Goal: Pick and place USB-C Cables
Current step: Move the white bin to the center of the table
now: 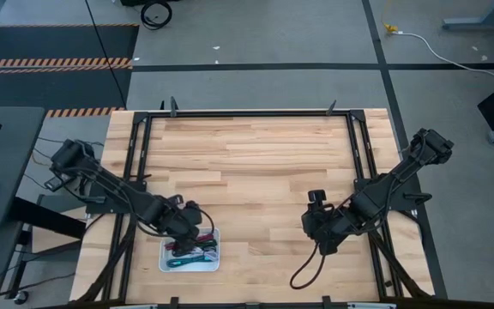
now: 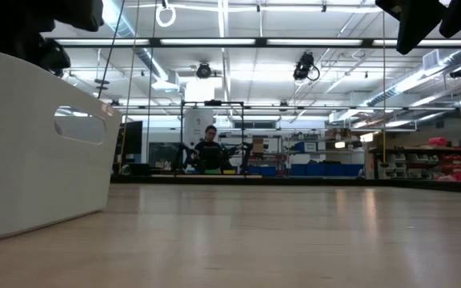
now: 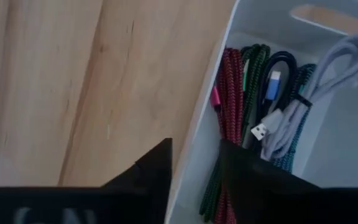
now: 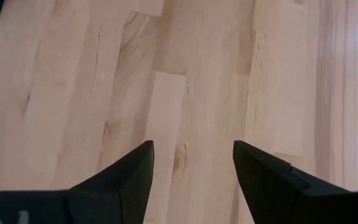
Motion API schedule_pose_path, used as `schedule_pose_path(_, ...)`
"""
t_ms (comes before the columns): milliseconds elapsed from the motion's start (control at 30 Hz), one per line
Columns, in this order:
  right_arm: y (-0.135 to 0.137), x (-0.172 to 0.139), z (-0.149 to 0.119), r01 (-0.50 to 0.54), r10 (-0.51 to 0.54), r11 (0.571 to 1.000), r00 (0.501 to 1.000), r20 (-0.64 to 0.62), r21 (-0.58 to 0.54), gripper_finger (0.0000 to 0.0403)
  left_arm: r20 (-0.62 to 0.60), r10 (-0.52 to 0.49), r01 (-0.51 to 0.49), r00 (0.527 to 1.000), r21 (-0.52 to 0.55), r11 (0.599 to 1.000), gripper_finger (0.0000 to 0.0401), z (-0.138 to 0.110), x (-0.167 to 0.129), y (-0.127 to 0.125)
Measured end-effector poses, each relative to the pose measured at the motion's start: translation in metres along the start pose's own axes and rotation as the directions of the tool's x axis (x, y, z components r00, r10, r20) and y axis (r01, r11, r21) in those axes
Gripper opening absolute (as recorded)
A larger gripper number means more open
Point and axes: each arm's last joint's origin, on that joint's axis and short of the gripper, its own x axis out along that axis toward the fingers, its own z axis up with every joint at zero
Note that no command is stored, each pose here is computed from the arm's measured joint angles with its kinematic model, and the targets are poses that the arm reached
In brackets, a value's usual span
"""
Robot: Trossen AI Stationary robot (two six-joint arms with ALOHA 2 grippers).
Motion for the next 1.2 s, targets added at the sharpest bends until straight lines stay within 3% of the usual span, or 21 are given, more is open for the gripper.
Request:
schedule_pose_path(233, 0.0, 0.0, 0.0, 0.0, 0.0, 1.0, 1.0, 0.0, 0.003, 0.0226, 0.012, -0.026, 0.026, 1.0, -0.002, 1.0, 0.0206, 0.003, 0.004, -0.004)
schedule_pose_path(433, 0.0, 0.0, 0.0, 0.0, 0.0, 1.0, 1.0, 0.001, 0.011, 0.0226, -0.025, 0.007, -0.007, 1.0, 0.012, 1.0, 0.0214, 0.002, 0.012, -0.004)
schedule_pose_path(667, 0.0, 0.0, 0.0, 0.001, -0.001, 1.0, 1.0, -0.002, 0.02, 0.0226, -0.153, 0.046, -0.039, 0.987, 0.052, 0.998, 0.0151, 0.002, 0.035, -0.004)
schedule_pose_path(933, 0.0, 0.0, 0.0, 0.006, -0.006, 1.0, 1.0, 0.002, 0.025, 0.0226, -0.125, 0.054, -0.043, 0.991, 0.091, 0.995, 0.0015, 0.02, 0.043, 0.008)
schedule_pose_path(1200, 0.0, 0.0, 0.0, 0.008, -0.008, 0.999, 1.0, 0.001, 0.054, 0.0226, 0.022, 0.009, -0.011, 1.0, 0.095, 0.995, 0.001, 0.057, 0.048, 0.032)
